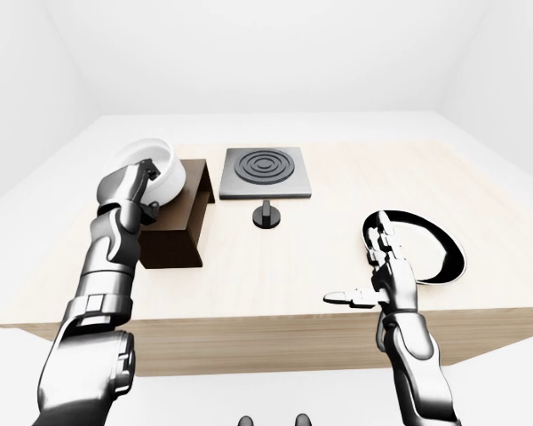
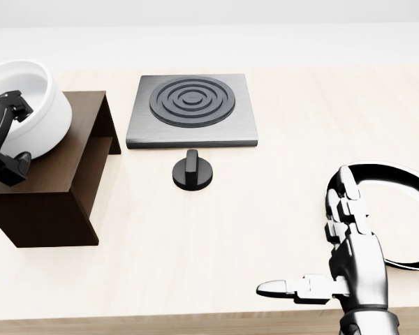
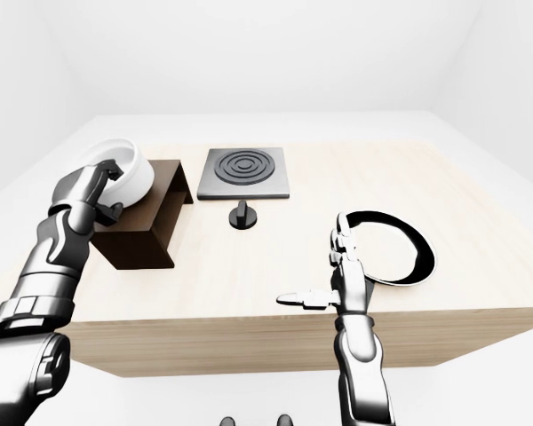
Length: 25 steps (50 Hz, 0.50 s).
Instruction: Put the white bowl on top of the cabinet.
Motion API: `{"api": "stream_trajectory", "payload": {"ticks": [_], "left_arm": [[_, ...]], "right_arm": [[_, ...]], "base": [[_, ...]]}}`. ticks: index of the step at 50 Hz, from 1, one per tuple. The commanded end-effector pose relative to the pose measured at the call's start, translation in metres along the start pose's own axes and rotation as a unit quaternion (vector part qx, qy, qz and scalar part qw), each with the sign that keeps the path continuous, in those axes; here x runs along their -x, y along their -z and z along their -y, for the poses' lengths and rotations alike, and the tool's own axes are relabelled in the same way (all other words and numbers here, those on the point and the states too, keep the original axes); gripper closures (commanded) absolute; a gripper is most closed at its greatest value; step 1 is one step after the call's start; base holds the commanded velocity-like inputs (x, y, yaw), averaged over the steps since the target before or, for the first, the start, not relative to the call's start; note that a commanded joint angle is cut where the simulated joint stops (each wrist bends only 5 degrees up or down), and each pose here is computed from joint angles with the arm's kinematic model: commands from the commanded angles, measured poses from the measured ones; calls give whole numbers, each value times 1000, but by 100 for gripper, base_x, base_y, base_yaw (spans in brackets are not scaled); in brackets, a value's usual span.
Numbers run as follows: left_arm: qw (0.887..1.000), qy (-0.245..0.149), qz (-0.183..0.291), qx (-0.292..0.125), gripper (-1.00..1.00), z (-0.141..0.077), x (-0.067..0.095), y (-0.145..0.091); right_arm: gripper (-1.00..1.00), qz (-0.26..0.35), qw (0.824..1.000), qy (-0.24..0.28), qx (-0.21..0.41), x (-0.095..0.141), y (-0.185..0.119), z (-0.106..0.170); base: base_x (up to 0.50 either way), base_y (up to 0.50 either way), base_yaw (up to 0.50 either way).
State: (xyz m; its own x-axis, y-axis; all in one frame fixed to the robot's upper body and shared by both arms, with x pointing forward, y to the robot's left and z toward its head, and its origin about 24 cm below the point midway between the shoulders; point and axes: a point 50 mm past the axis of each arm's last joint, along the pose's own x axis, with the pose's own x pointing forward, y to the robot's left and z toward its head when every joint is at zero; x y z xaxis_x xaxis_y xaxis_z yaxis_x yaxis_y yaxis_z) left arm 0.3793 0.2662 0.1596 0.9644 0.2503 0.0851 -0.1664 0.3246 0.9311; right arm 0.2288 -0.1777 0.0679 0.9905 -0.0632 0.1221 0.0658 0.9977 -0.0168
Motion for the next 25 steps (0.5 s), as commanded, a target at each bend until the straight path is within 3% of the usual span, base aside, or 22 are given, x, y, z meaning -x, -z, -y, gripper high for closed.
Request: {"api": "stream_trajectory", "payload": {"ticks": [1, 14, 15, 16, 17, 25], "left_arm": [[999, -35, -2, -11, 100, -3, -2, -2], [999, -35, -5, -2, 100, 2, -4, -5], [999, -35, -5, -3, 57, 2, -5, -5], [999, -36, -3, -6, -88, 2, -4, -6], [999, -34, 0, -5, -100, 2, -4, -7], [999, -38, 4, -10, -100, 1, -3, -9]], "right_arm": [[-100, 0, 1000, -1, 0, 0, 0, 0], [-100, 0, 1000, -2, 0, 0, 0, 0], [-100, 0, 1000, -2, 0, 0, 0, 0], [-100, 0, 1000, -2, 0, 0, 1, 0], [-100, 0, 1000, -2, 1, 0, 1, -1], [-100, 0, 1000, -2, 1, 0, 1, -1]], "base": [[0, 0, 0], [0, 0, 0], [0, 0, 0], [0, 0, -1], [0, 0, 0], [0, 0, 0]]}}
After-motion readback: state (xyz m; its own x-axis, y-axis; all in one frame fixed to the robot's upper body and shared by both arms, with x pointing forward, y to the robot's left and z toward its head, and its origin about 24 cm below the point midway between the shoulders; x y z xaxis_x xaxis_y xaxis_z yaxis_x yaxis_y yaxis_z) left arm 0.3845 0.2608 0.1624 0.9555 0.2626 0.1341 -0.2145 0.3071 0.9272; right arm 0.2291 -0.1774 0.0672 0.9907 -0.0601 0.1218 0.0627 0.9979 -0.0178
